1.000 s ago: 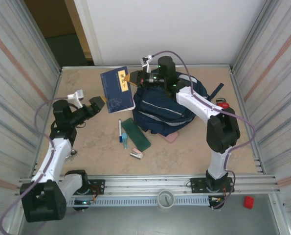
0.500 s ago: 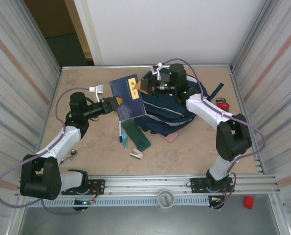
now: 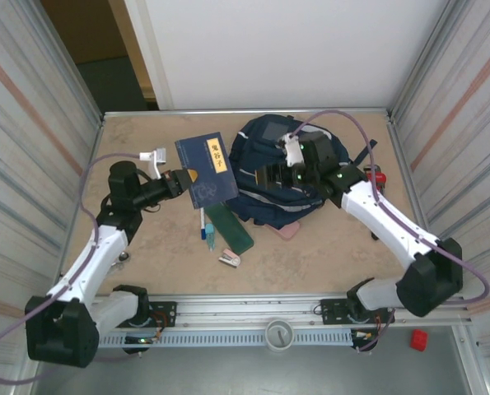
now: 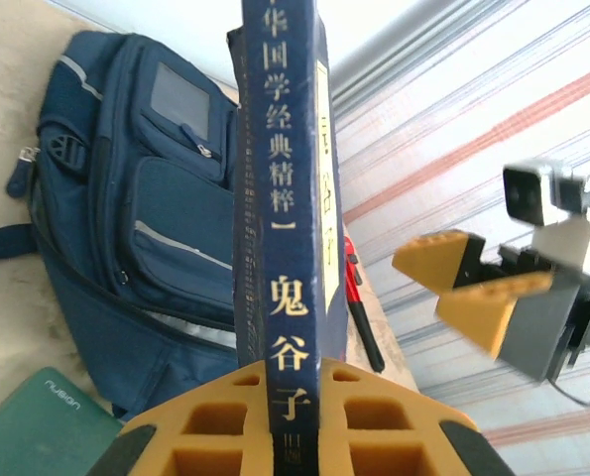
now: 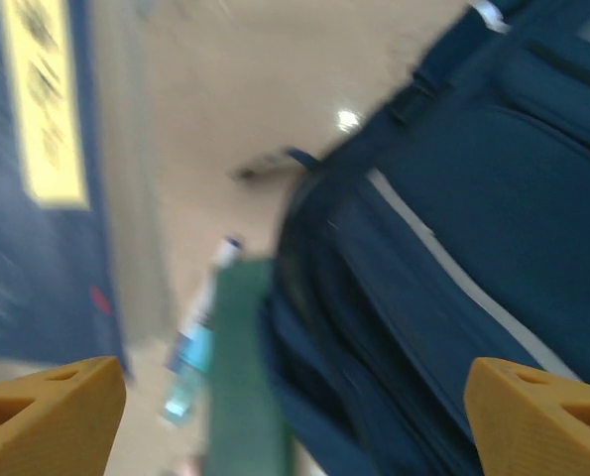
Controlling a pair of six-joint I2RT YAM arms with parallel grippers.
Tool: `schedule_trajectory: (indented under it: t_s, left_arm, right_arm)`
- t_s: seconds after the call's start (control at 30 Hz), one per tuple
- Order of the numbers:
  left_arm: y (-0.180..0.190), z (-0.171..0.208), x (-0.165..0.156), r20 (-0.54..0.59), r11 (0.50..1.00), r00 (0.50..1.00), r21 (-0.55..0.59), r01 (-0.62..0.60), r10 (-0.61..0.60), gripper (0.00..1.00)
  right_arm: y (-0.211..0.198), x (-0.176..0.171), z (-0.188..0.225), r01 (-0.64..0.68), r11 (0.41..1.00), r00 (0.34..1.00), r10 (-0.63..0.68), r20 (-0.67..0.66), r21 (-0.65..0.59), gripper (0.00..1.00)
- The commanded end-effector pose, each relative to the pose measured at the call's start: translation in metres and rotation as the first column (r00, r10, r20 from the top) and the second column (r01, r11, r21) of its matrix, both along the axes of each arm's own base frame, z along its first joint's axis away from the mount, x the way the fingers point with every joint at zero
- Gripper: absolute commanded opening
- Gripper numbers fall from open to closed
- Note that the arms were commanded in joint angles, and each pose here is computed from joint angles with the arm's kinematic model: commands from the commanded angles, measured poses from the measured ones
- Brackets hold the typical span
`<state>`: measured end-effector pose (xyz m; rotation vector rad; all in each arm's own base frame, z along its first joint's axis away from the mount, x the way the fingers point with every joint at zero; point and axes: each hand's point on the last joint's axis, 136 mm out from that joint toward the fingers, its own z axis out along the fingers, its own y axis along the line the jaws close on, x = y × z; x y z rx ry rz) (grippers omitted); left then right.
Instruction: Pack the student bag
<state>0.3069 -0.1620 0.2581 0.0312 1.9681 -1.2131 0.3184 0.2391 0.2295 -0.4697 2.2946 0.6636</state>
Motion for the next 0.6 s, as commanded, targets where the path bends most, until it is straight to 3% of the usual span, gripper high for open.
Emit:
schedule_trajectory:
  t_s: [0.0,0.13,0.4,0.47,0.57]
  left_arm:
    - [0.009,0.013,-0.001,0.058,0.998,0.997,0.046,-0.048,0.046,0.0]
    - [0.005,0.012,-0.003,0.043,0.999,0.999,0.046,-0.021,0.019,0.0]
    - [0.004,-0.001,-0.016,0.0,0.999,1.0,0.049,-0.009,0.009,0.0]
    - [0.001,-0.007,-0.02,-0.028,0.999,1.0,0.052,0.007,-0.005,0.0]
    - [-0.01,-0.013,-0.028,-0.078,0.999,0.996,0.013,0.045,-0.044,0.0]
  right_arm:
    - [-0.042,-0.025,-0.066,-0.085,0.895,0.996,0.076,-0.038,-0.437,0.94]
    - [-0.029,-0.021,-0.09,-0.118,0.827,0.993,0.114,-0.04,-0.55,0.9]
    - [-0.008,0.015,-0.121,-0.127,0.726,0.99,0.13,-0.046,-0.675,0.34]
    - [-0.011,0.025,-0.114,-0.075,0.692,0.994,0.11,0.002,-0.718,0.18]
    - [-0.016,0.037,-0.078,0.043,0.713,0.991,0.058,0.121,-0.7,0.08]
